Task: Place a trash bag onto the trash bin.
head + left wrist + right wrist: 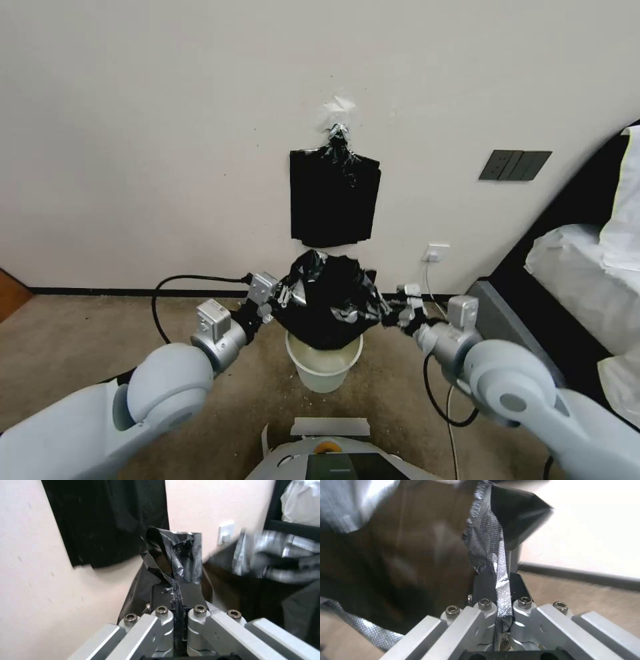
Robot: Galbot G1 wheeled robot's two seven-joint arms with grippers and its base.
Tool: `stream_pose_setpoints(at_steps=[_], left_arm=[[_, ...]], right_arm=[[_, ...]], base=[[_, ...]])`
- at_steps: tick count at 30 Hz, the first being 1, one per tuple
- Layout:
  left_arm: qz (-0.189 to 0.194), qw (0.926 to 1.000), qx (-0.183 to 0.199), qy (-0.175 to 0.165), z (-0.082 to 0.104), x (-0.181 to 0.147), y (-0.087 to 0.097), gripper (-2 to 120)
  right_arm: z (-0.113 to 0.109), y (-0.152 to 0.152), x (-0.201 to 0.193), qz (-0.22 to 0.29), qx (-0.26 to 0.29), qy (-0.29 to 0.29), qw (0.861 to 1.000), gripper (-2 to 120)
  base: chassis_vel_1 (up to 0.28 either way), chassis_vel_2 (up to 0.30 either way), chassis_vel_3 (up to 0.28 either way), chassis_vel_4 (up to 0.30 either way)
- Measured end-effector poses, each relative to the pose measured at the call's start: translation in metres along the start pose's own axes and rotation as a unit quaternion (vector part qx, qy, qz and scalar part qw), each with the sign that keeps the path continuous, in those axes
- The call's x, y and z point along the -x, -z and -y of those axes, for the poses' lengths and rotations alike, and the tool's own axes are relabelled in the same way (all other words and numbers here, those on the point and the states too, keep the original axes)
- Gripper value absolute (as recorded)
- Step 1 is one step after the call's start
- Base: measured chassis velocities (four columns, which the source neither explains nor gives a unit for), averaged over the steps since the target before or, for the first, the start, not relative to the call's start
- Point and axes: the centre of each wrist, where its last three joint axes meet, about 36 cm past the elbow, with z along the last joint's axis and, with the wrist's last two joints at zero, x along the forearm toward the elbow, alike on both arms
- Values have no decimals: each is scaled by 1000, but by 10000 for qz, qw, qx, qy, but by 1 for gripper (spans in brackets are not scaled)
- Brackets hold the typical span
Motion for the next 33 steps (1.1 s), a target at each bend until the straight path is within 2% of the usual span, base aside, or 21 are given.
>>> stream_pose_setpoints(at_steps=[5,7,8,11,12,14,16,18,24,33], left_arm=[[-86,9997,-217,72,5,10,-15,0],[-243,9988,-344,249,6,20,-33,0],[-243,9988,-344,249,6,20,-33,0],[-431,9967,-427,532,3,27,-59,0],[-431,9967,-427,532,3,27,-59,0],[-520,9951,-457,711,2,31,-76,0],[-550,9944,-473,763,3,32,-82,0],[-618,9926,-591,862,9,34,-96,0],[-746,9891,-847,944,21,40,-113,0],[-852,9852,-1062,1039,31,57,-134,0]], right_arm=[[2,0,-1,0,-64,-93,9999,0],[-2,-13,0,-137,43,-87,9999,0],[-2,-13,0,-137,43,-87,9999,0],[-13,-34,2,-298,514,51,9982,0],[-13,-34,2,-298,514,51,9982,0],[-21,-44,3,-323,839,149,9958,0],[-23,-46,4,-312,936,180,9950,0],[-29,-52,7,-257,1186,236,9923,0],[-30,-68,22,-370,1458,132,9885,0],[-32,-103,50,-442,1455,-150,9883,0]], base=[[0,0,0,0],[0,0,0,0],[0,0,0,0],[0,0,0,0],[0,0,0,0],[0,0,0,0],[0,0,0,0],[0,0,0,0],[0,0,0,0],[0,0,0,0]])
